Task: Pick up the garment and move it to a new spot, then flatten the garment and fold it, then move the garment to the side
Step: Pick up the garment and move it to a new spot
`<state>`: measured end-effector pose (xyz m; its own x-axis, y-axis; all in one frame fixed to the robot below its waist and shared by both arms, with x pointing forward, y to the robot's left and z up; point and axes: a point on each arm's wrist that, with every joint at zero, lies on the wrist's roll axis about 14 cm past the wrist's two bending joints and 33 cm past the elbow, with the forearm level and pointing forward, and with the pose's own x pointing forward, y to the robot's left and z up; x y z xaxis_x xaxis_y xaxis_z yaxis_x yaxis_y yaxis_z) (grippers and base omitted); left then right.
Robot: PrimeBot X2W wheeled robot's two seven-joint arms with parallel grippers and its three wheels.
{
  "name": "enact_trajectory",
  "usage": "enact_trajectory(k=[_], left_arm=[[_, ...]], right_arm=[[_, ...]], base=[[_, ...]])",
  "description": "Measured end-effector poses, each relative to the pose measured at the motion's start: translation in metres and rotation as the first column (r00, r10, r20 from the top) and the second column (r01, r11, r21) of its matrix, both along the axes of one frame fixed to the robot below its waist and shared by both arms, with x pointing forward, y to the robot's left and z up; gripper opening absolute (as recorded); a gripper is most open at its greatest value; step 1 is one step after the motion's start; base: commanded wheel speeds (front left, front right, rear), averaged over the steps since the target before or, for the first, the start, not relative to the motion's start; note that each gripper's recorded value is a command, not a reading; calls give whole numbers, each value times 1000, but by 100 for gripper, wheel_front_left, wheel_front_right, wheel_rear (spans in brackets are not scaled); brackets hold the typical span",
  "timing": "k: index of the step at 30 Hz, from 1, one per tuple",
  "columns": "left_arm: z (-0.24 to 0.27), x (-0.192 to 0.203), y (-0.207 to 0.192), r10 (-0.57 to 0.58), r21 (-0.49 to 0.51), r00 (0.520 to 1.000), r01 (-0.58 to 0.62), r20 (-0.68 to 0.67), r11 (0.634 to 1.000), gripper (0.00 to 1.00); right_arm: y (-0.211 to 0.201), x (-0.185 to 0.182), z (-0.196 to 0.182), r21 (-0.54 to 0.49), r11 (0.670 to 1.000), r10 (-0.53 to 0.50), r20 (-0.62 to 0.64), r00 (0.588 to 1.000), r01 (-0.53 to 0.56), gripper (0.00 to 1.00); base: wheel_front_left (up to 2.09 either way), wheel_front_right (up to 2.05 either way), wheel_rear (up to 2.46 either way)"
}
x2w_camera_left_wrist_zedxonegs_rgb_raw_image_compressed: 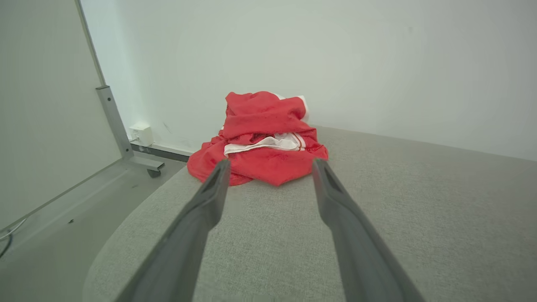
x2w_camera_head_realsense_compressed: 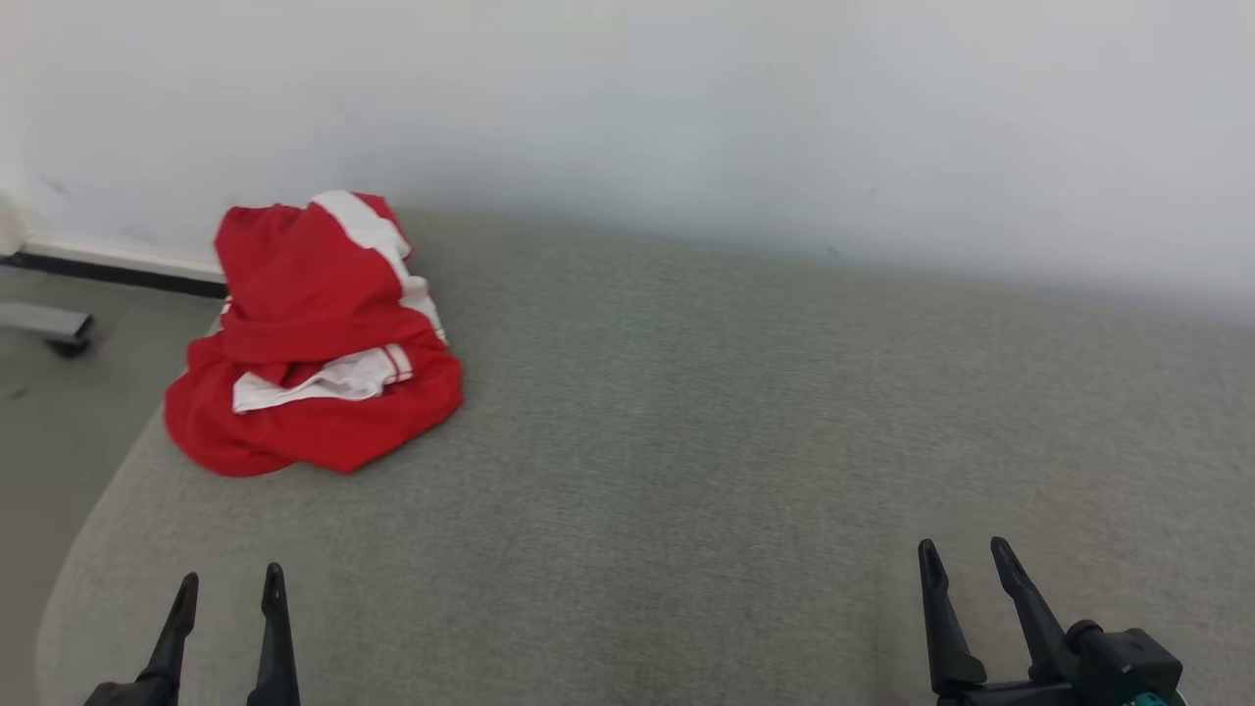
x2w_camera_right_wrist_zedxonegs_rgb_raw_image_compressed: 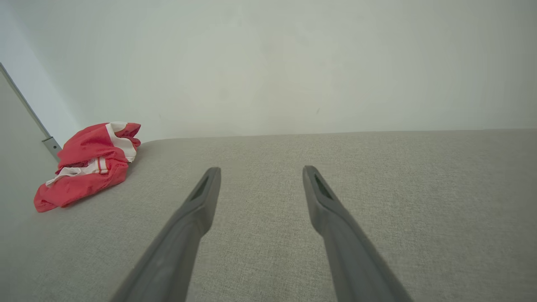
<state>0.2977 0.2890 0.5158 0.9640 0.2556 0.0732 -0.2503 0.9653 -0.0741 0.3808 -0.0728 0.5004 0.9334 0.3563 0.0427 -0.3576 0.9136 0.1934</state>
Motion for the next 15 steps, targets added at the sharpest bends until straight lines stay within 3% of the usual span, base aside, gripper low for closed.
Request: enact_trajectory(k=[15], left_arm=[[-1, -63, 52, 221, 11, 975, -221, -8, 975, 100]], right_arm=[[72, 9, -8, 0, 979, 205, -22, 978, -205, 100]], base=[[0, 0, 0]])
